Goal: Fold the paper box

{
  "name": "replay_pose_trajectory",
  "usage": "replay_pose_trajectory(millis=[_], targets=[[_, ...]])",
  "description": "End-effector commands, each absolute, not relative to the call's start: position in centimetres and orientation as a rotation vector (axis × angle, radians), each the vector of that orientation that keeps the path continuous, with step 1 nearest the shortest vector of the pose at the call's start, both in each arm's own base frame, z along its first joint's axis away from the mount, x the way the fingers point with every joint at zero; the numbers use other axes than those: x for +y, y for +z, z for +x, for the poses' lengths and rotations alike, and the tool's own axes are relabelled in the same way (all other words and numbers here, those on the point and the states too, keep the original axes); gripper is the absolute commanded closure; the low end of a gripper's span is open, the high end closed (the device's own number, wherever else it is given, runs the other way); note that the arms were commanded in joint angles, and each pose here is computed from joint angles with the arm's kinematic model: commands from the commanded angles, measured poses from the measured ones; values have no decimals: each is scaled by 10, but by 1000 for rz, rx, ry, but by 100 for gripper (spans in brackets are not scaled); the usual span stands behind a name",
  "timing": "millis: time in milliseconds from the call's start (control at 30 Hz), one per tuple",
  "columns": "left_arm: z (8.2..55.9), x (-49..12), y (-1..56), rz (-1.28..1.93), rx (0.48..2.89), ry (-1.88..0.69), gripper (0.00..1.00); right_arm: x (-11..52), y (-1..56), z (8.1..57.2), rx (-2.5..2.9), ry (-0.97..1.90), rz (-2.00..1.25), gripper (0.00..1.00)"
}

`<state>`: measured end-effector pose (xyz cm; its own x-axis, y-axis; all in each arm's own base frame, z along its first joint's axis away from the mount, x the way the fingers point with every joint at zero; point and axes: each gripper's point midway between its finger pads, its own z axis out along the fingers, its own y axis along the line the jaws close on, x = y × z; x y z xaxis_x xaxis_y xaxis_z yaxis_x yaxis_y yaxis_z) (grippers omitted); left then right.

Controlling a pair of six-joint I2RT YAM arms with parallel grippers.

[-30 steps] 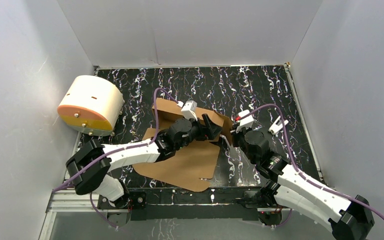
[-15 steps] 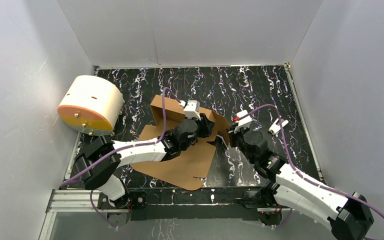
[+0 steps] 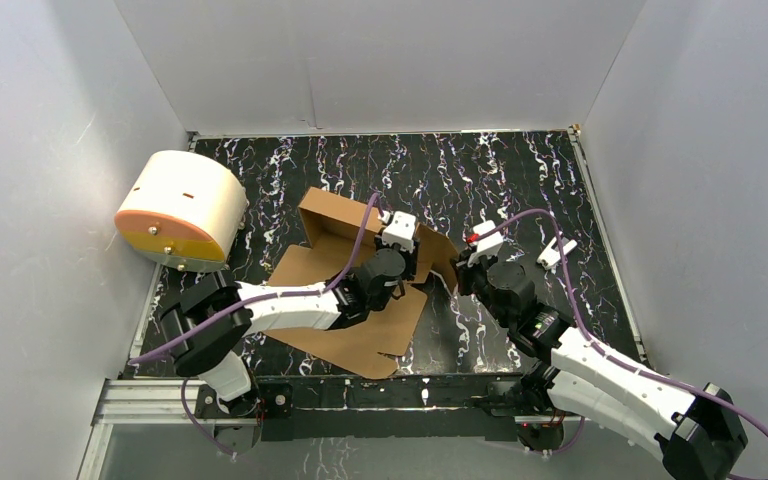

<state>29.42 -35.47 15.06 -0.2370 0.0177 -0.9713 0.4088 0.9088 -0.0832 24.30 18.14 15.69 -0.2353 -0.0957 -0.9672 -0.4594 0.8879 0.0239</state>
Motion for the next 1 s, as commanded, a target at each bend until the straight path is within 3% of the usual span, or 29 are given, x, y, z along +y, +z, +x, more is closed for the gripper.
replay_pose_trajectory(millis=[0, 533, 967], targets=[[298, -334, 181, 274, 1700, -306, 66, 194, 179, 246, 1722, 443, -386, 98], [236, -339, 156, 560, 1719, -603, 32, 203, 182, 245, 1701, 480, -418, 98], [257, -347, 103, 486, 1765, -488, 23, 204, 183, 242, 1680, 509, -415, 98]])
